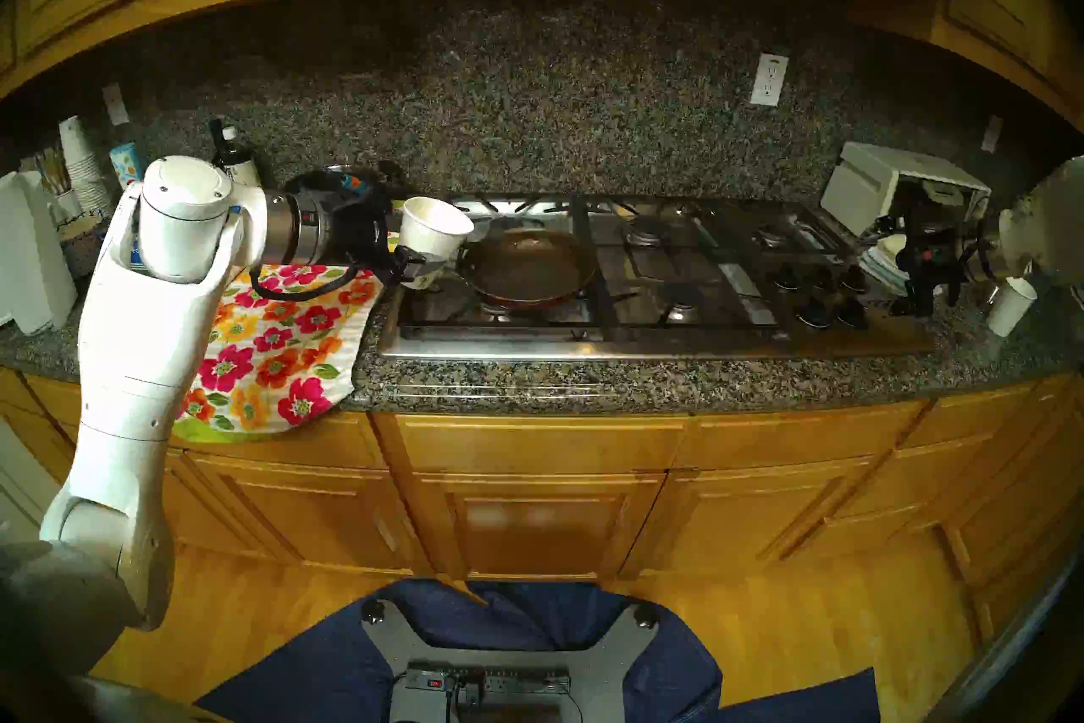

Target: Pick up the water cup, pour water into the pot, turn on the stove

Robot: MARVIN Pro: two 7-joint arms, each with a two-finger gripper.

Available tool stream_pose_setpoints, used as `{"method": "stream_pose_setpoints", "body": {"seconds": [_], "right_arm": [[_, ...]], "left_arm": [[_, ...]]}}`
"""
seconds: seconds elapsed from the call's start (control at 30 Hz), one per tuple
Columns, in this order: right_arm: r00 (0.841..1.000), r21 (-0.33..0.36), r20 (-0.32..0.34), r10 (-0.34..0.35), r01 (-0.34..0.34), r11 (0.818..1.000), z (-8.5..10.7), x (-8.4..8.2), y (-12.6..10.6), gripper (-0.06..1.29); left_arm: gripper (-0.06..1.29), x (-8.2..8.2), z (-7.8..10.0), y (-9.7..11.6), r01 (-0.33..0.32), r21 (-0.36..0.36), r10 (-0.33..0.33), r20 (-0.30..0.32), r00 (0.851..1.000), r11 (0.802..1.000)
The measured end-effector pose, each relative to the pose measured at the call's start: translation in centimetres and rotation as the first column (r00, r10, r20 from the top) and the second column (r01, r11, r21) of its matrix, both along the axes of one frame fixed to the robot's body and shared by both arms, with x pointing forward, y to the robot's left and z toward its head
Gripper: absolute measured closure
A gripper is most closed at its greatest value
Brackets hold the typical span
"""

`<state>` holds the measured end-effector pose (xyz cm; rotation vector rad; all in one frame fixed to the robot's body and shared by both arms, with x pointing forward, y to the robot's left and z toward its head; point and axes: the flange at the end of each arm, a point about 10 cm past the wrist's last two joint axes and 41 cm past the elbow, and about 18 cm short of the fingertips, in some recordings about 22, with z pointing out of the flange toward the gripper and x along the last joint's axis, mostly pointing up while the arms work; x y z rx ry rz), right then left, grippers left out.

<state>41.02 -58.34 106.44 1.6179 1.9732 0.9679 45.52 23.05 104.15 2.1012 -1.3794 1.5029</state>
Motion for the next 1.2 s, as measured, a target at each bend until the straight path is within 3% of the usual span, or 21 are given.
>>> {"method": "stream_pose_setpoints", "body": {"seconds": [0.5,0.93,1.2], "right_arm": [[1.0,0.0,0.0,0.0,0.0,1.0,0.0,0.0,0.0,0.01],[1.0,0.0,0.0,0.0,0.0,1.0,0.0,0.0,0.0,0.01],[1.0,0.0,0.0,0.0,0.0,1.0,0.0,0.0,0.0,0.01]], "left_arm": [[0.34,-0.1,0.1,-1.5,0.035,0.041,-0.034,-0.028,0.999,0.999],[0.34,1.1,0.2,-2.1,0.038,0.063,-0.033,-0.073,0.997,0.997],[0.34,1.5,0.8,-2.3,0.046,0.079,-0.041,-0.07,0.997,0.996]]}}
